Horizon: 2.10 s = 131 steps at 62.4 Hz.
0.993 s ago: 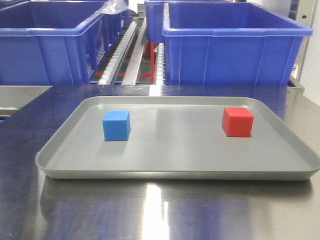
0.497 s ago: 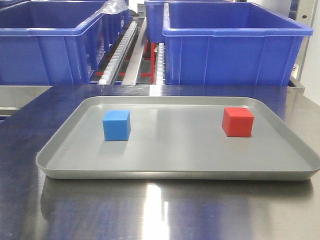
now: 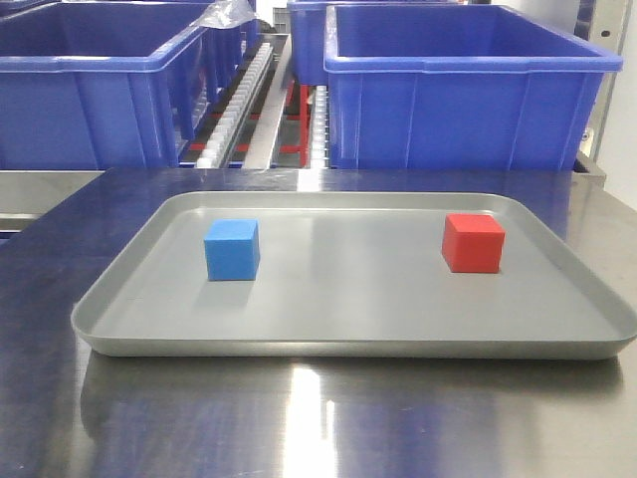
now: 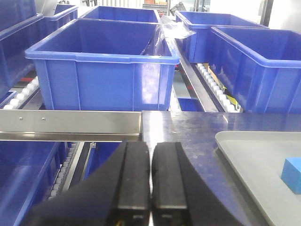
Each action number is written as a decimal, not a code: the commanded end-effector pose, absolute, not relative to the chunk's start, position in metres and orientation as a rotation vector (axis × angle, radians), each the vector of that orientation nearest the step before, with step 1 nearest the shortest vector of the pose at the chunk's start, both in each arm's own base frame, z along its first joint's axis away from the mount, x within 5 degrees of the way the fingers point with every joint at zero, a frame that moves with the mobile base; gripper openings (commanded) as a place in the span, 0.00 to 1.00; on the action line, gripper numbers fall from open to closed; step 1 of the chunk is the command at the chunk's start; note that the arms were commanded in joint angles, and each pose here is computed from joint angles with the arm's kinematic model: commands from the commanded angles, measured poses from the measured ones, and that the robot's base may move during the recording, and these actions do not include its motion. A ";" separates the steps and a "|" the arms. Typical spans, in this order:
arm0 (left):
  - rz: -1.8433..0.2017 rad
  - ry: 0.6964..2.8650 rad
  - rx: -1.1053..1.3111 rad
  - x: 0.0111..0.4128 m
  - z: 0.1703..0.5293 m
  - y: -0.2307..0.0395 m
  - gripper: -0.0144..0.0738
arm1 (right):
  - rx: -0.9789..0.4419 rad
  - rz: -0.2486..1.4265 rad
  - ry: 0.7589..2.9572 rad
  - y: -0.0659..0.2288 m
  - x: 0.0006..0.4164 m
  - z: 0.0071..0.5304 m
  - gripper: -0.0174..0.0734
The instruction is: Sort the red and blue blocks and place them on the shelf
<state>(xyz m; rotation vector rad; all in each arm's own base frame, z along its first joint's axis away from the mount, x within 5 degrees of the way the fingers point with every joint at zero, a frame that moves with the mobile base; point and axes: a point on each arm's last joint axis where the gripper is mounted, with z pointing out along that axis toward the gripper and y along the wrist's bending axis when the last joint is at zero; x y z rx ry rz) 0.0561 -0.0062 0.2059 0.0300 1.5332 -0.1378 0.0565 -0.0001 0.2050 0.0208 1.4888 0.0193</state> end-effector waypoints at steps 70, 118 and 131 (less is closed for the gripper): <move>-0.141 1.463 0.020 0.056 0.205 -0.005 0.30 | 0.025 0.035 1.387 0.000 0.053 0.219 0.26; -0.141 1.463 0.020 0.056 0.205 -0.005 0.30 | 0.121 0.168 1.773 0.006 0.133 0.307 0.26; -0.141 1.463 0.020 0.056 0.205 -0.005 0.30 | 0.136 0.183 1.978 0.009 0.158 0.317 0.26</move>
